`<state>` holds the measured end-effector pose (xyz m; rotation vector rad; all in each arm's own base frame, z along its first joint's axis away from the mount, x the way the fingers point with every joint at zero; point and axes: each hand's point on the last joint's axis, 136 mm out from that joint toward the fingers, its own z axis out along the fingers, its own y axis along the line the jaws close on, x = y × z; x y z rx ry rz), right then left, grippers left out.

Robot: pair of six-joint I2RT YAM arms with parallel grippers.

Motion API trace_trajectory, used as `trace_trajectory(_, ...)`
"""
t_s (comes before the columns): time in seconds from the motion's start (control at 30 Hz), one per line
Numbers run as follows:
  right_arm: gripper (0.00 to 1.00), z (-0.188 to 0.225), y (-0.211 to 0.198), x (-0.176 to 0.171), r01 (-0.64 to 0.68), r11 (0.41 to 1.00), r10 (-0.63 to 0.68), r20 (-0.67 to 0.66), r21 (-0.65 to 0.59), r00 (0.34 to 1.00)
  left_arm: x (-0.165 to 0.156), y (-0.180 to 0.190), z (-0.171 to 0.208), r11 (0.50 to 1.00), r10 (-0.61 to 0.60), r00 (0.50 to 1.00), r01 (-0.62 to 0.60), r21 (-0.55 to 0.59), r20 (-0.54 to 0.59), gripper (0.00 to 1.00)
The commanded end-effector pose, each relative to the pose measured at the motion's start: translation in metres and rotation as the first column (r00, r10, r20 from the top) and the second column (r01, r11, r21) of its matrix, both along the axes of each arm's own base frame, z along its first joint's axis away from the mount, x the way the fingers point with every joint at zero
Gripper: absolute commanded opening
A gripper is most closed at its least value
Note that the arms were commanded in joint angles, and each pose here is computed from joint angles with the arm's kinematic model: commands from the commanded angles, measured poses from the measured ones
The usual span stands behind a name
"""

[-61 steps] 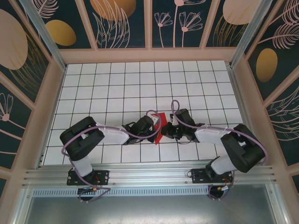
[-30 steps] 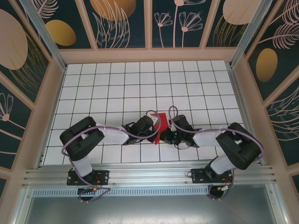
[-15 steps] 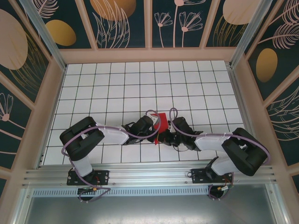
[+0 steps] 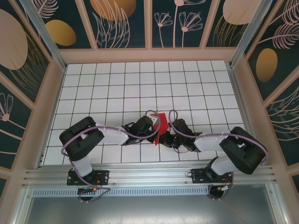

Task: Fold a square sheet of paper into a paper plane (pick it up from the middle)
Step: Third fold the triangle at the center of the table.

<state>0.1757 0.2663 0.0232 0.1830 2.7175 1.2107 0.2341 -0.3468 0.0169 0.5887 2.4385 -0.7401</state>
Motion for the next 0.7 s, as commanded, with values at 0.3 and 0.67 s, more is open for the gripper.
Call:
trace_trajectory(0.3,0.11,-0.001,0.013,-0.001,-0.01,1.0,0.01,0.004,0.014,1.0,-0.004,0.004,-0.003,1.0,0.005,1.0,-0.005,0.003,-0.025,0.02)
trace_trajectory(0.67,0.11,0.007,0.012,-0.002,-0.002,1.0,0.001,0.022,0.006,1.0,-0.003,0.005,-0.004,1.0,0.007,1.0,-0.007,0.005,-0.025,0.02)
